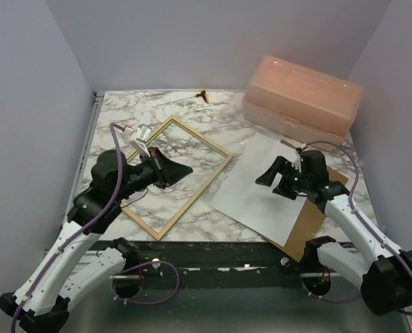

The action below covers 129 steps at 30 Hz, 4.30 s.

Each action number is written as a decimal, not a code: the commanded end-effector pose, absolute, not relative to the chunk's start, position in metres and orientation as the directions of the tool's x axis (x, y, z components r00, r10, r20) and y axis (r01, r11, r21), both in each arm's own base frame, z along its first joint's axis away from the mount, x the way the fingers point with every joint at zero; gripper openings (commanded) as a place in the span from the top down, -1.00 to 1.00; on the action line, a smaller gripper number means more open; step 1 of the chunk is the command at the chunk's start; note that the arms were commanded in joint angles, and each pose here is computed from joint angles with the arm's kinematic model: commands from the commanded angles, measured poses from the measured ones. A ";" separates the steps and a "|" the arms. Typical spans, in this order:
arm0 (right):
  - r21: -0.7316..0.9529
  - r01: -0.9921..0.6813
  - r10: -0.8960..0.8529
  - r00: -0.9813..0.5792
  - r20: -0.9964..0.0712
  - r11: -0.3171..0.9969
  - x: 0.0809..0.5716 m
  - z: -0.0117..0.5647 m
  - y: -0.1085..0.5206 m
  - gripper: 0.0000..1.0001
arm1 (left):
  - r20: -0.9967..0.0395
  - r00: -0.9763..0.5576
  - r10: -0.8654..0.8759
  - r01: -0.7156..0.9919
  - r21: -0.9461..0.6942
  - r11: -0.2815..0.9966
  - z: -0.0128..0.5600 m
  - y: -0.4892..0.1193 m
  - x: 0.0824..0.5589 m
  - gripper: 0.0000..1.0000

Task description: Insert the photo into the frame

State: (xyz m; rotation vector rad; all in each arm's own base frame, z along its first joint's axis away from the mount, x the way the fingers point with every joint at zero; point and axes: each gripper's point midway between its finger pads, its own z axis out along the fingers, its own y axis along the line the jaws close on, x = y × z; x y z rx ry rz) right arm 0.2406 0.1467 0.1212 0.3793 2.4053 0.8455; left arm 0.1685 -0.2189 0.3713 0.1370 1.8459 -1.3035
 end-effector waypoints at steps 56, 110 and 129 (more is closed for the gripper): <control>0.717 0.265 0.520 -0.840 -0.156 0.644 0.235 0.024 0.165 -0.85 | -0.346 -0.880 -0.327 -0.129 -0.487 0.864 0.056 -0.155 0.221 -0.32; 0.924 0.032 0.521 -0.833 -0.186 0.381 0.260 0.105 0.207 0.98 | -0.342 -0.906 -0.249 -0.065 -0.468 0.881 0.051 -0.162 0.206 -0.37; 0.579 -0.059 0.406 -0.655 -0.637 0.813 0.296 0.255 0.139 0.99 | -0.457 -0.889 -0.036 0.134 -0.336 0.932 0.080 -0.157 0.184 -0.47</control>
